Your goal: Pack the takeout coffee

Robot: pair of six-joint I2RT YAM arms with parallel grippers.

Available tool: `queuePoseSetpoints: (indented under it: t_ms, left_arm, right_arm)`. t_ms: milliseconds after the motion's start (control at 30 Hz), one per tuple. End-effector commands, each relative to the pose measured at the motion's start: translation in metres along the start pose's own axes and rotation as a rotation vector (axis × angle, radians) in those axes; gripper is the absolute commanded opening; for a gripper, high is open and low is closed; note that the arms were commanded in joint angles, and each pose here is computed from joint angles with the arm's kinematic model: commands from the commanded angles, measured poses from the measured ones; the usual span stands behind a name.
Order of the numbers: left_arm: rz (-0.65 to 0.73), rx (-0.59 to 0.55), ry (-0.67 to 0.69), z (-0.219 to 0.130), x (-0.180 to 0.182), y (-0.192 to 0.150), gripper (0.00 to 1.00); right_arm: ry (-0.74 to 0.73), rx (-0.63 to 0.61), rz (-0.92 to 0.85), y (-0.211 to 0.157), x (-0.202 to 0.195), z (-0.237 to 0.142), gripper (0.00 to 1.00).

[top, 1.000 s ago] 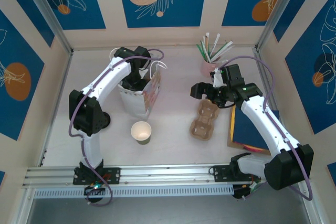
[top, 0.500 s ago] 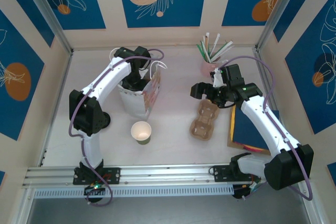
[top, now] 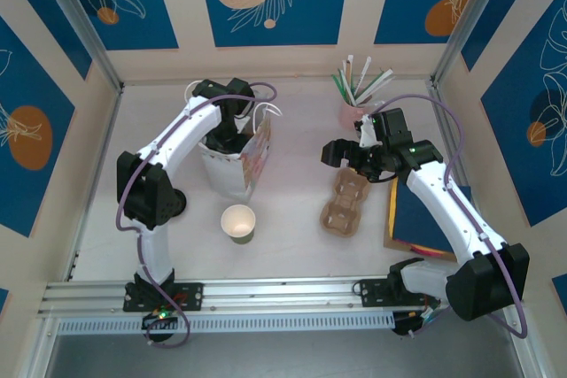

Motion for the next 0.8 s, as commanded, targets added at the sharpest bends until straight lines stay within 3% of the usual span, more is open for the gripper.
queuePoseSetpoints:
  t_ms: [0,367,767]
  left_arm:
    - [0.0,-0.014,0.017,-0.008,0.006,-0.005,0.54]
    - [0.002,-0.007,0.013,-0.005,0.005,-0.006,0.54]
    - [0.002,-0.012,0.013,-0.006,0.005,-0.008,0.54]
  right_arm:
    - [0.008,0.007,-0.003,-0.004,0.001,-0.003,0.99]
    - [0.02,0.014,-0.007,-0.005,0.003,-0.004,0.99]
    - [0.132,0.046,-0.053,-0.009,0.014,-0.006,0.99]
Point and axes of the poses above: each hand's point on the last joint's axis, 136 mm out from that joint toward the fingers, its own z axis out along the fingers, its own x axis along the line the jaws close on, y = z × x, the point moved 10 cm from there along -z, back along the fingers, and after that the axes turned 15 degrees about z, right-handed, at the moved point
